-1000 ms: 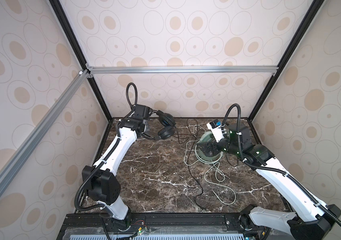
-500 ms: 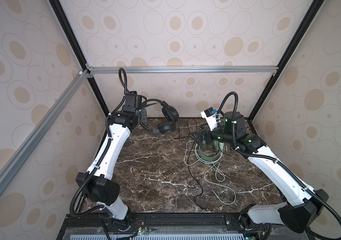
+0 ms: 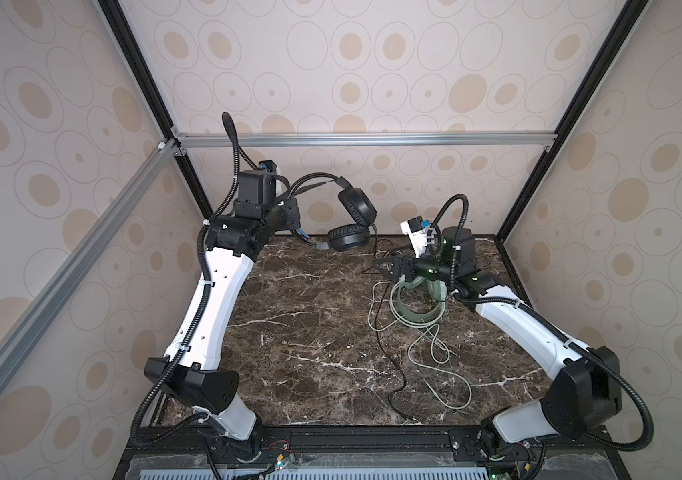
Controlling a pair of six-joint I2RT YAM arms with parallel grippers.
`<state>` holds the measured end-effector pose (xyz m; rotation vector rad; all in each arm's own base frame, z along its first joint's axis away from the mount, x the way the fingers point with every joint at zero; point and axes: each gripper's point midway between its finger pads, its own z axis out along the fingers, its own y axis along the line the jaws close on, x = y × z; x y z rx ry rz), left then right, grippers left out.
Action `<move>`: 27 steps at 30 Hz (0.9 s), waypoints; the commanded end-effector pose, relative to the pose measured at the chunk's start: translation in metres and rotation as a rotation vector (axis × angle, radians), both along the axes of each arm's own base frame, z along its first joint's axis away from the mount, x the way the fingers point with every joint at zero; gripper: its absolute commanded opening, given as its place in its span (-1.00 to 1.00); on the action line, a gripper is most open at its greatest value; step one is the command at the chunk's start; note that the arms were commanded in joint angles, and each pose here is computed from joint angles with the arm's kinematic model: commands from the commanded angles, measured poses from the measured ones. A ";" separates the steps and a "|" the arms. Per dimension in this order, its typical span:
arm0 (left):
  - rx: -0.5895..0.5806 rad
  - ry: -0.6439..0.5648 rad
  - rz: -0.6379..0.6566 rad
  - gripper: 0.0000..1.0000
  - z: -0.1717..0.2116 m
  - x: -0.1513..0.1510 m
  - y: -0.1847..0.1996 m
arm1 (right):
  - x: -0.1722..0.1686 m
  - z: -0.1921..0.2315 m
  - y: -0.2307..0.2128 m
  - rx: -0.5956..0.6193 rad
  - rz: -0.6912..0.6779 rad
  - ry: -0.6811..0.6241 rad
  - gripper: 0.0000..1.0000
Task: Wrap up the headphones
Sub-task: 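Lift the black headphones high with the left gripper while the right gripper rises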
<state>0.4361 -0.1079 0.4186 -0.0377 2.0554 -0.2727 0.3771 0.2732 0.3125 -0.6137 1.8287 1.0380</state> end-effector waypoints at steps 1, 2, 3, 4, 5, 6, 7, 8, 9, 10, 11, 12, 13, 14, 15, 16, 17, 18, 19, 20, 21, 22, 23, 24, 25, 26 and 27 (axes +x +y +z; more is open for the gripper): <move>-0.117 -0.129 -0.077 -1.00 0.059 -0.019 -0.014 | 0.011 0.013 0.010 0.082 0.029 -0.049 1.00; -0.121 -0.130 -0.087 -1.00 0.061 -0.020 -0.016 | 0.014 0.013 0.012 0.087 0.030 -0.055 1.00; -0.124 -0.131 -0.094 -1.00 0.063 -0.020 -0.017 | 0.018 0.012 0.014 0.087 0.031 -0.056 1.00; -0.127 -0.133 -0.097 -1.00 0.065 -0.020 -0.018 | 0.022 0.013 0.016 0.088 0.034 -0.061 1.00; -0.133 -0.136 -0.101 -1.00 0.067 -0.020 -0.019 | 0.026 0.015 0.018 0.090 0.037 -0.066 1.00; -0.140 -0.143 -0.107 -1.00 0.069 -0.020 -0.020 | 0.029 0.017 0.020 0.093 0.039 -0.070 1.00; -0.150 -0.155 -0.113 -1.00 0.074 -0.021 -0.021 | 0.033 0.018 0.021 0.098 0.035 -0.073 0.99; -0.162 -0.172 -0.119 -1.00 0.080 -0.022 -0.022 | 0.039 0.019 0.021 0.101 0.019 -0.074 0.98; -0.171 -0.192 -0.124 -1.00 0.087 -0.023 -0.023 | 0.042 0.018 0.021 0.105 0.008 -0.076 0.98; -0.180 -0.212 -0.125 -1.00 0.094 -0.025 -0.023 | 0.047 0.015 0.020 0.107 -0.009 -0.071 0.97; -0.188 -0.229 -0.122 -1.00 0.101 -0.026 -0.022 | 0.051 0.011 0.020 0.106 -0.024 -0.064 0.97; -0.190 -0.238 -0.119 -1.00 0.105 -0.027 -0.021 | 0.052 0.007 0.020 0.106 -0.029 -0.058 0.95; -0.192 -0.248 -0.114 -1.00 0.108 -0.027 -0.020 | 0.055 0.002 0.019 0.106 -0.036 -0.049 0.93; -0.195 -0.255 -0.111 -1.00 0.111 -0.028 -0.019 | 0.056 -0.003 0.019 0.105 -0.043 -0.042 0.91; -0.200 -0.257 -0.107 -1.00 0.112 -0.028 -0.018 | 0.057 -0.008 0.019 0.106 -0.049 -0.035 0.89; -0.208 -0.263 -0.103 -1.00 0.114 -0.029 -0.018 | 0.059 -0.014 0.018 0.106 -0.057 -0.026 0.87; -0.217 -0.268 -0.106 -1.00 0.116 -0.029 -0.019 | 0.060 -0.019 0.018 0.108 -0.060 -0.018 0.85; -0.227 -0.273 -0.111 -1.00 0.118 -0.029 -0.020 | 0.061 -0.021 0.018 0.113 -0.060 -0.013 0.83; -0.235 -0.278 -0.117 -1.00 0.120 -0.029 -0.021 | 0.061 -0.023 0.018 0.118 -0.057 -0.011 0.82; -0.243 -0.284 -0.122 -1.00 0.122 -0.029 -0.022 | 0.062 -0.025 0.019 0.120 -0.055 -0.008 0.80; -0.251 -0.292 -0.125 -1.00 0.124 -0.030 -0.022 | 0.063 -0.027 0.019 0.120 -0.056 -0.007 0.77; -0.259 -0.298 -0.128 -1.00 0.127 -0.031 -0.023 | 0.064 -0.030 0.019 0.123 -0.055 -0.007 0.65; -0.264 -0.302 -0.129 -1.00 0.128 -0.031 -0.023 | 0.065 -0.031 0.019 0.123 -0.057 -0.007 0.55; -0.269 -0.300 -0.129 -1.00 0.128 -0.030 -0.023 | 0.066 -0.034 0.019 0.122 -0.062 -0.006 0.42; -0.272 -0.297 -0.126 -1.00 0.127 -0.030 -0.022 | 0.067 -0.035 0.018 0.123 -0.065 -0.005 0.29; -0.274 -0.293 -0.119 -1.00 0.126 -0.029 -0.020 | 0.067 -0.036 0.017 0.122 -0.066 -0.002 0.17; -0.276 -0.291 -0.112 -1.00 0.125 -0.028 -0.019 | 0.067 -0.036 0.016 0.119 -0.066 -0.003 0.05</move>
